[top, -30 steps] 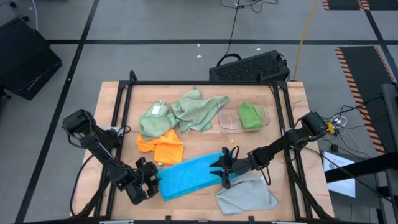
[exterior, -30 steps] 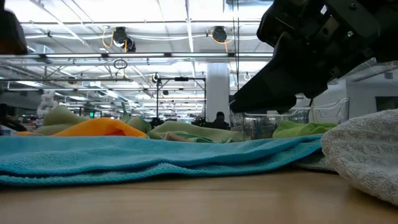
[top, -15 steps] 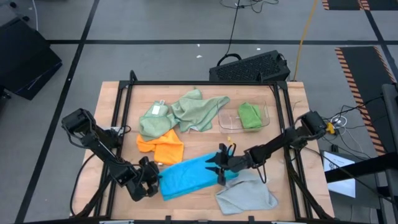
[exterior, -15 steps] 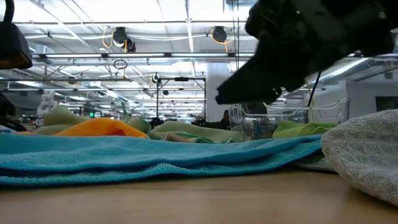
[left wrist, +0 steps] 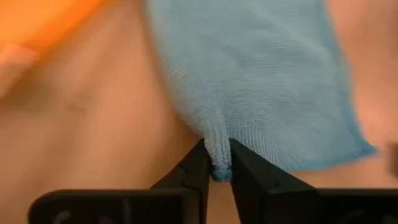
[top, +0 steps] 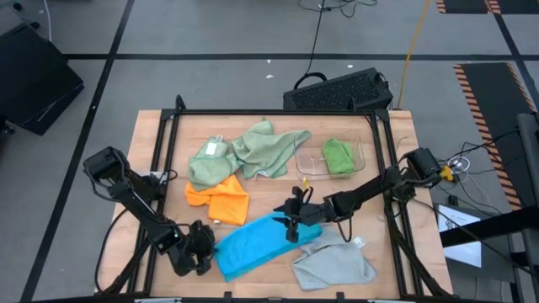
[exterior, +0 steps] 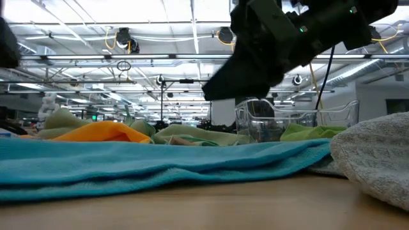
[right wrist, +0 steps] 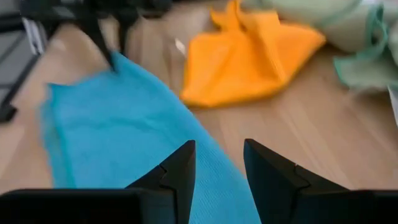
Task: Fold microfiber towels
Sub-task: Fold the blue microfiber cloth
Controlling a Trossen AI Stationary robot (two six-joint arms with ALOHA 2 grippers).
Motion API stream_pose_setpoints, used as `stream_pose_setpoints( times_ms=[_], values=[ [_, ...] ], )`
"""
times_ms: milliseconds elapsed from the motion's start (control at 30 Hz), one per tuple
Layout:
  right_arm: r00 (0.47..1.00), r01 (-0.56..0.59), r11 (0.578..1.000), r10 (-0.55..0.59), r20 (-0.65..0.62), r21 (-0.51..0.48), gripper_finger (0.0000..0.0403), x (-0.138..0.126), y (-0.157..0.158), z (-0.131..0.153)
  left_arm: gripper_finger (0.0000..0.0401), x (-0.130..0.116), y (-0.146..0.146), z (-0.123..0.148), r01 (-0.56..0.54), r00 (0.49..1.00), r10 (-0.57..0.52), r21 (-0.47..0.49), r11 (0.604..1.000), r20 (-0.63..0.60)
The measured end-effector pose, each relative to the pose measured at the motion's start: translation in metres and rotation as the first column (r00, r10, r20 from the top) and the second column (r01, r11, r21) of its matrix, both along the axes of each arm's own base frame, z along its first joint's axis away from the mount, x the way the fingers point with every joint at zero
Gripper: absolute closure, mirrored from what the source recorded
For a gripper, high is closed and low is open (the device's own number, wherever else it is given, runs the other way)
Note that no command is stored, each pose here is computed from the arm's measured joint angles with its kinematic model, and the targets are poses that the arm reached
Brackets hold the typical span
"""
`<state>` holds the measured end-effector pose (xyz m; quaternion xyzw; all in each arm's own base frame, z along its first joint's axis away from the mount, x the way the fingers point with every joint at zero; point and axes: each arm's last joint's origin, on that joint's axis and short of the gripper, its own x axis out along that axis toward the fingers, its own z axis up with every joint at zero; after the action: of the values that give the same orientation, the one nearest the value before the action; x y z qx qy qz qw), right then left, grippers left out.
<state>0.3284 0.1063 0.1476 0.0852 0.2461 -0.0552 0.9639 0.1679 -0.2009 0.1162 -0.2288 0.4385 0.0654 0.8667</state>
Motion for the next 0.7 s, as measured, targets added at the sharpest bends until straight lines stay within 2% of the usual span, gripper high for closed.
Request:
stream_pose_setpoints(
  times_ms=[200,400,533,700],
  values=[
    [0.993,-0.012,0.999,0.016,-0.113,0.040,0.0273,-0.014,0.010,-0.001,0.0254,0.000,-0.005,0.002,0.045,0.998,-0.044,-0.010,0.999,0.033],
    [0.992,-0.046,0.994,0.057,-0.112,0.100,0.0273,-0.021,0.021,0.006,0.0175,0.002,-0.006,0.012,0.055,0.997,-0.053,-0.033,0.998,0.053],
    [0.993,-0.052,0.982,0.071,-0.097,0.182,0.0265,-0.019,0.021,0.008,0.0164,0.002,-0.009,0.031,0.058,0.995,-0.053,-0.056,0.997,0.083],
    [0.992,-0.060,0.974,0.082,-0.096,0.216,0.0225,-0.004,0.006,0.011,0.0178,-0.001,-0.012,0.050,0.009,0.993,-0.005,-0.036,0.999,0.122]
  ],
)
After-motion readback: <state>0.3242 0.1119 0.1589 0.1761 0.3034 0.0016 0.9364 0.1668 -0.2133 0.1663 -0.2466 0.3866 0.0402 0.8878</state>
